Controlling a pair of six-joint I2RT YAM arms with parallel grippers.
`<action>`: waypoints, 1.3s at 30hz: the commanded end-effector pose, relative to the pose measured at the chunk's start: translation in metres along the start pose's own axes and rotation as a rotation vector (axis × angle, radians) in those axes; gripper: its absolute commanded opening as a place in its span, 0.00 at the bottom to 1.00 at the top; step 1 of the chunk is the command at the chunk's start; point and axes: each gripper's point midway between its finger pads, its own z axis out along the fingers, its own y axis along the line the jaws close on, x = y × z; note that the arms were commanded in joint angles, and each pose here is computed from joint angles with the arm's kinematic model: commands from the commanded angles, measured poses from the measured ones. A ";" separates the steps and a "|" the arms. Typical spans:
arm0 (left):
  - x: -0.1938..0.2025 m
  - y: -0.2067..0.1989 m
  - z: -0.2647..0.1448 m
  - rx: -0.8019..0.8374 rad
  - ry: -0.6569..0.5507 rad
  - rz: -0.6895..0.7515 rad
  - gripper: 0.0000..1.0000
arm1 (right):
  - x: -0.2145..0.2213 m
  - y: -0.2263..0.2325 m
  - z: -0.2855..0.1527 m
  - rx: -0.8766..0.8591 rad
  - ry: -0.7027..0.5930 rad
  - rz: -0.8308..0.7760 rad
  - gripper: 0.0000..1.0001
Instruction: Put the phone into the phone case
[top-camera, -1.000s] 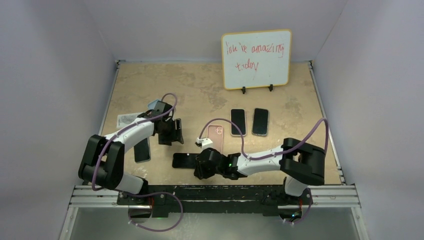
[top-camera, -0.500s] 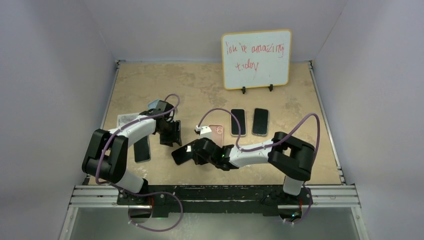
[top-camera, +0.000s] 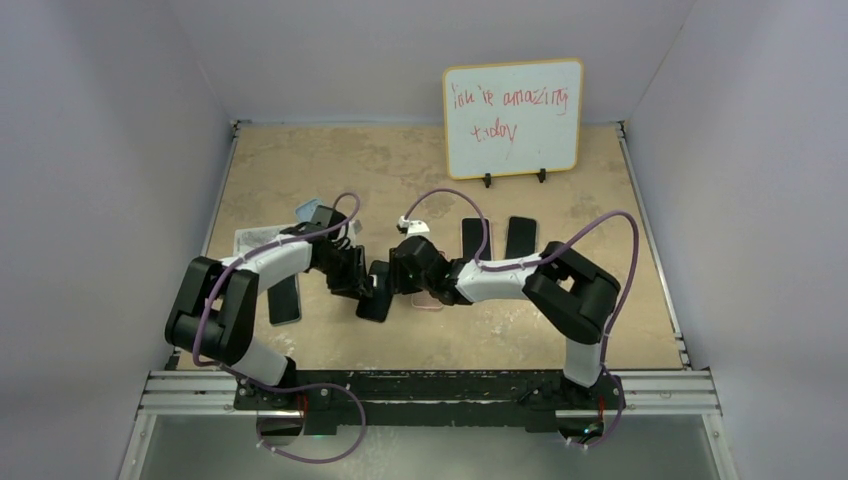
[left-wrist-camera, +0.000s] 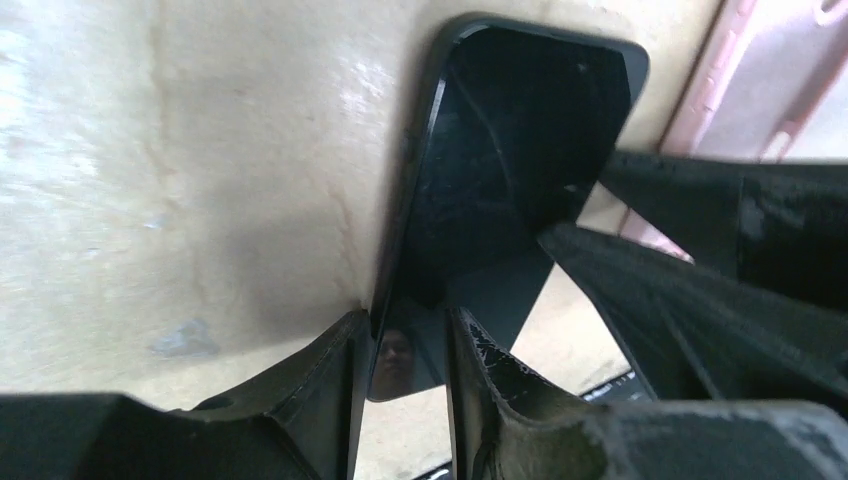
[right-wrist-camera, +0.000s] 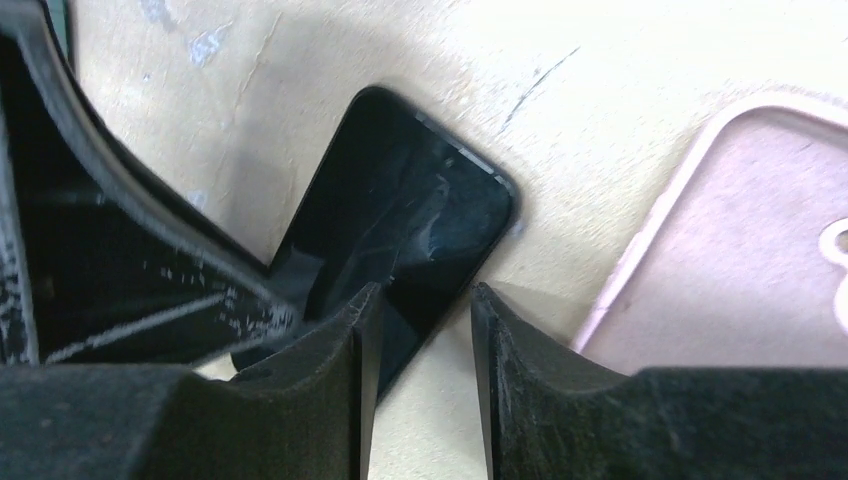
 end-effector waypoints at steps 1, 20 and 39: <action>0.010 -0.019 0.002 0.133 0.011 -0.053 0.35 | 0.000 -0.006 0.001 -0.016 0.058 -0.033 0.41; -0.043 0.016 -0.028 0.164 -0.159 -0.198 0.29 | 0.007 0.002 -0.013 -0.072 0.102 0.175 0.71; -0.014 0.013 0.010 0.286 -0.037 -0.268 0.09 | 0.020 0.013 -0.001 0.039 0.119 0.295 0.82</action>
